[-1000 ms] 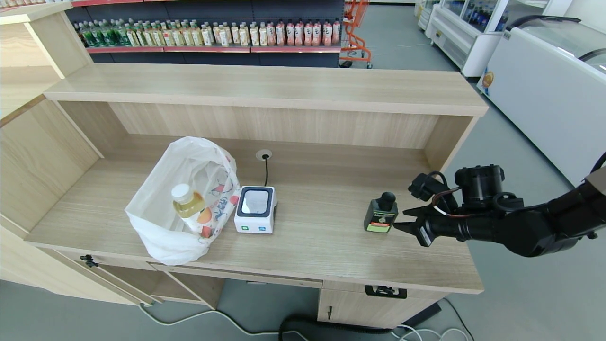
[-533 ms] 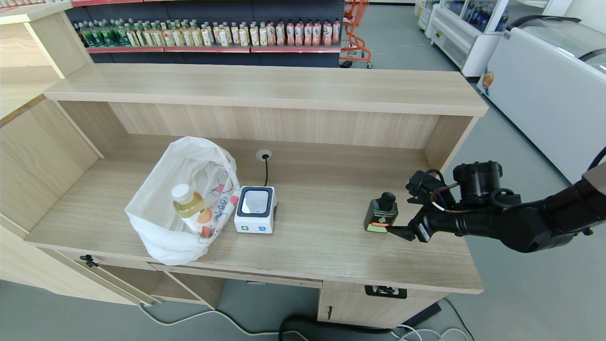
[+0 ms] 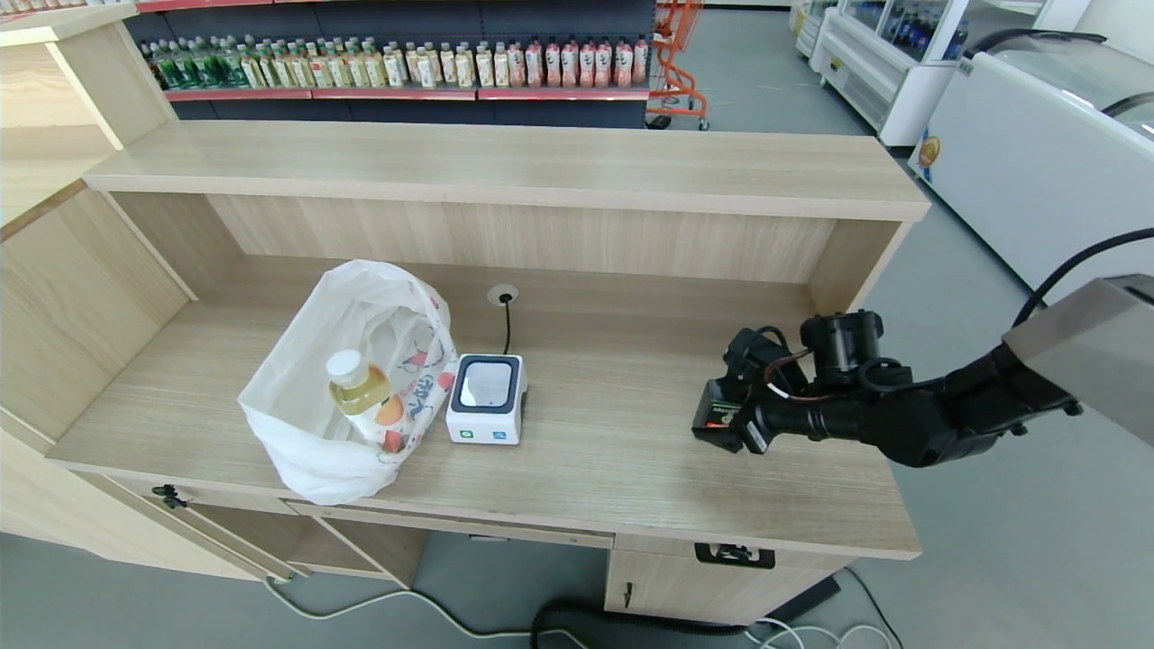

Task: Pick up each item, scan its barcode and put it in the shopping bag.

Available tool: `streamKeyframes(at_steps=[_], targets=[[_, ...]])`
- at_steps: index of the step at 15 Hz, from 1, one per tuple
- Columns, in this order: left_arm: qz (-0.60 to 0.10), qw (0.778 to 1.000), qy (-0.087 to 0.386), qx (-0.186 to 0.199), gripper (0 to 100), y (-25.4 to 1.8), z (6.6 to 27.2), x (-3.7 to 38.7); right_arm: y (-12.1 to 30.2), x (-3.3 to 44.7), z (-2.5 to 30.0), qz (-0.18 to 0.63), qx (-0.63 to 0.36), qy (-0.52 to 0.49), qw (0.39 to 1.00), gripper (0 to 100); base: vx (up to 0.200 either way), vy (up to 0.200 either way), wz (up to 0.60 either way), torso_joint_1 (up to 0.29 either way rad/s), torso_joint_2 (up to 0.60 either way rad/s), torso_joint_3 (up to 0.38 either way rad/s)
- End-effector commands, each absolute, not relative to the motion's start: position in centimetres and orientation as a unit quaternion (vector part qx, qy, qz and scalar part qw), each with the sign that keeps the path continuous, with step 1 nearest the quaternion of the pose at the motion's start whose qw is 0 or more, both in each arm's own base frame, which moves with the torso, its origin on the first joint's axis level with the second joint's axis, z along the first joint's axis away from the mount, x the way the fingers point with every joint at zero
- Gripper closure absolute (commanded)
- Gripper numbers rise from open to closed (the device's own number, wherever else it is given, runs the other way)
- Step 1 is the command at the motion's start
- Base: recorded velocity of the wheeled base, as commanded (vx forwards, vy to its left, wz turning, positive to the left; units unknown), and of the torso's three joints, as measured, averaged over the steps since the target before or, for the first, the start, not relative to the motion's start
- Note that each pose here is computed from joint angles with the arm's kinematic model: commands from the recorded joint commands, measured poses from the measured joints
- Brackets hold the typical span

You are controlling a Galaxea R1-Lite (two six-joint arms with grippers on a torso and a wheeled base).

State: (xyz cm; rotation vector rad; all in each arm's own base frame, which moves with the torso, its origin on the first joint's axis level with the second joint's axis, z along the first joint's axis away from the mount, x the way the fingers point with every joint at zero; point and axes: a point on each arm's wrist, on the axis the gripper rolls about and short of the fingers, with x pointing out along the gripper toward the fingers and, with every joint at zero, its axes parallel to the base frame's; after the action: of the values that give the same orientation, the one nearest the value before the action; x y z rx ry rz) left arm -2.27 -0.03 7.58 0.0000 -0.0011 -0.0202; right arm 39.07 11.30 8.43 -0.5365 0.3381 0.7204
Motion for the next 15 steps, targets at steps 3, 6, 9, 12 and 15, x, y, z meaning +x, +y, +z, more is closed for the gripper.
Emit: streamKeyframes(at_steps=[3, 6, 9, 12, 15], targets=[[-0.010, 1.000, -0.001, -0.001, 0, 0.0, 7.6, -2.3, 13.2, 39.6, 7.2, 0.361, -0.263, 0.165, 0.880, 100, 0.000, 0.000, 0.00, 0.000, 0.00, 0.000], [-0.010, 1.000, -0.001, 0.000, 0, 0.0, 7.6, -2.3, 13.2, 39.4, 7.3, 0.357, -0.265, 0.166, 0.880, 100, 0.000, 0.000, 0.00, 0.000, 0.00, 0.000], [-0.010, 1.000, -0.001, 0.000, 0, 0.0, 7.6, -2.3, 12.8, 38.8, 9.1, 0.352, -0.265, 0.149, 0.885, 100, 0.000, 0.000, 0.00, 0.000, 0.00, 0.000], [-0.010, 1.000, -0.001, 0.000, 0, 0.0, 7.6, -2.3, 12.5, 37.8, 13.4, 0.339, -0.269, 0.092, 0.897, 100, 0.000, 0.000, 0.00, 0.000, 0.00, 0.000], [-0.010, 1.000, -0.001, -0.001, 0, 0.0, 7.6, -2.3, 12.4, 33.4, 19.3, 0.352, -0.271, 0.021, 0.896, 100, 0.000, 0.000, 0.00, 0.000, 0.00, 0.000]])
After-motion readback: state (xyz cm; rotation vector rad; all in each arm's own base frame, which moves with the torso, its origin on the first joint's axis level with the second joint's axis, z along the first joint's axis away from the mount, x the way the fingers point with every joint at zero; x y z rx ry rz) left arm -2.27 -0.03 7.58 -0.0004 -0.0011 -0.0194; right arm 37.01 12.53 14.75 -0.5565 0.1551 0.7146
